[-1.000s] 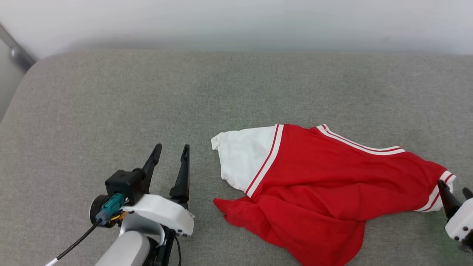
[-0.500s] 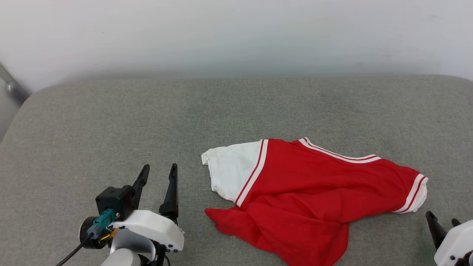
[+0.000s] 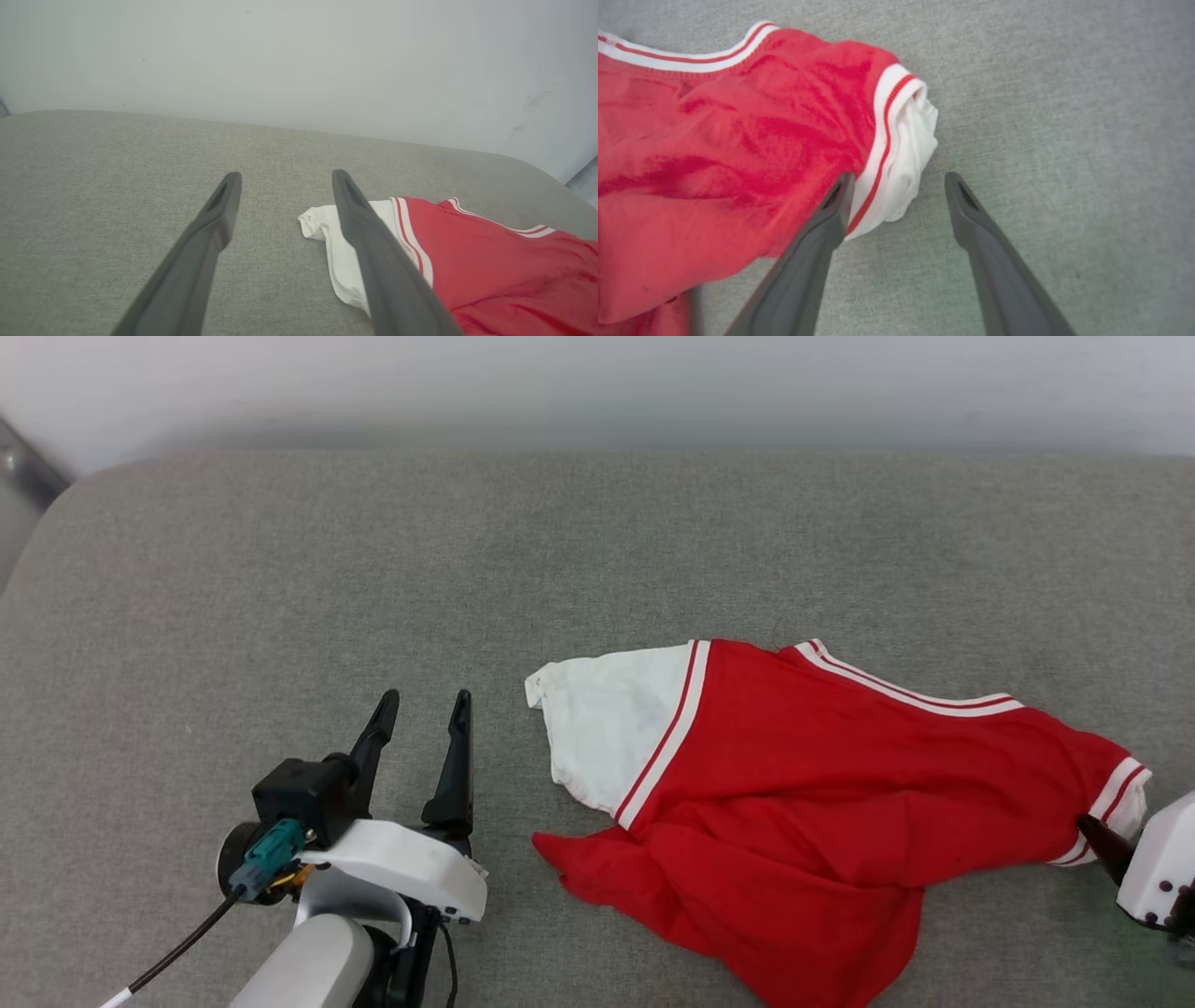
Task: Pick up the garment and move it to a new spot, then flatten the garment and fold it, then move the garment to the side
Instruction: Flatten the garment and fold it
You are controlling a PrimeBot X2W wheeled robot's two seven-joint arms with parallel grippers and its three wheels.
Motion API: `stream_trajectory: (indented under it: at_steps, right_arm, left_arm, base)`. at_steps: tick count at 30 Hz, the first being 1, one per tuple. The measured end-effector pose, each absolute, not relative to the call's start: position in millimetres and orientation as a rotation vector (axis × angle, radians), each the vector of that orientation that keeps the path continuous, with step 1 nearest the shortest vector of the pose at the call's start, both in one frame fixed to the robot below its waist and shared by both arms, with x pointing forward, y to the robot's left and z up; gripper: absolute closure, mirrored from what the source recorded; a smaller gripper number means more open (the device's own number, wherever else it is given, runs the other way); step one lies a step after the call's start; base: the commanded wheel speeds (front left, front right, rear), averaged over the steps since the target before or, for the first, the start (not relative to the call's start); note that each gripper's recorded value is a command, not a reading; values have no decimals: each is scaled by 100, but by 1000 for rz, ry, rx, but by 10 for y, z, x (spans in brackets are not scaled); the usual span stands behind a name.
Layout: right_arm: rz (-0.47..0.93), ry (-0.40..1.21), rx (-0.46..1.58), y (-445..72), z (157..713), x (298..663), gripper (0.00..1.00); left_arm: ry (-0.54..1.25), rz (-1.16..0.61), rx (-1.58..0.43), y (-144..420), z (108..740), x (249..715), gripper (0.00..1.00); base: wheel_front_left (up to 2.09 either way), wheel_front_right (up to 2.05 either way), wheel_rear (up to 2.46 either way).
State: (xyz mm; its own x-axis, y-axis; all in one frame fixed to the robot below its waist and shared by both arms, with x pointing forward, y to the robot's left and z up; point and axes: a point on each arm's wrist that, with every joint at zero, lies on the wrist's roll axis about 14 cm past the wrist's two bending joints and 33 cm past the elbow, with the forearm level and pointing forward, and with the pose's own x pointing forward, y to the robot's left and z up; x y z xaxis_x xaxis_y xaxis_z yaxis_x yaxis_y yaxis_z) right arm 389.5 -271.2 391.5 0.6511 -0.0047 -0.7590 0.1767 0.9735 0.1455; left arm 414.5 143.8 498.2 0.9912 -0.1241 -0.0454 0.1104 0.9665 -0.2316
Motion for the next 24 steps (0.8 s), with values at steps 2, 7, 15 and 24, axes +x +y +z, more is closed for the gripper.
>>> stream_trajectory:
  at_steps: [2, 7, 15, 24]
  right_arm:
    - [-96, 892, 226, -2672, 3825, 3942, 0]
    - [-84, 994, 259, -2585, 3608, 3977, 100]
    - [-36, 848, 233, -2479, 3969, 4167, 100]
    - [337, 789, 107, -1222, 4227, 4068, 100]
  left_arm:
    - [61, -118, -229, 1446, 4962, 4184, 0]
    - [69, -89, -225, 1547, 4883, 4216, 0]
    - [56, -94, -229, 1514, 4934, 4174, 0]
    - [44, -114, -242, 1440, 4998, 4097, 0]
  base:
    - [0, 0, 0]
    - [0, 0, 0]
    - [0, 0, 0]
    - [0, 0, 0]
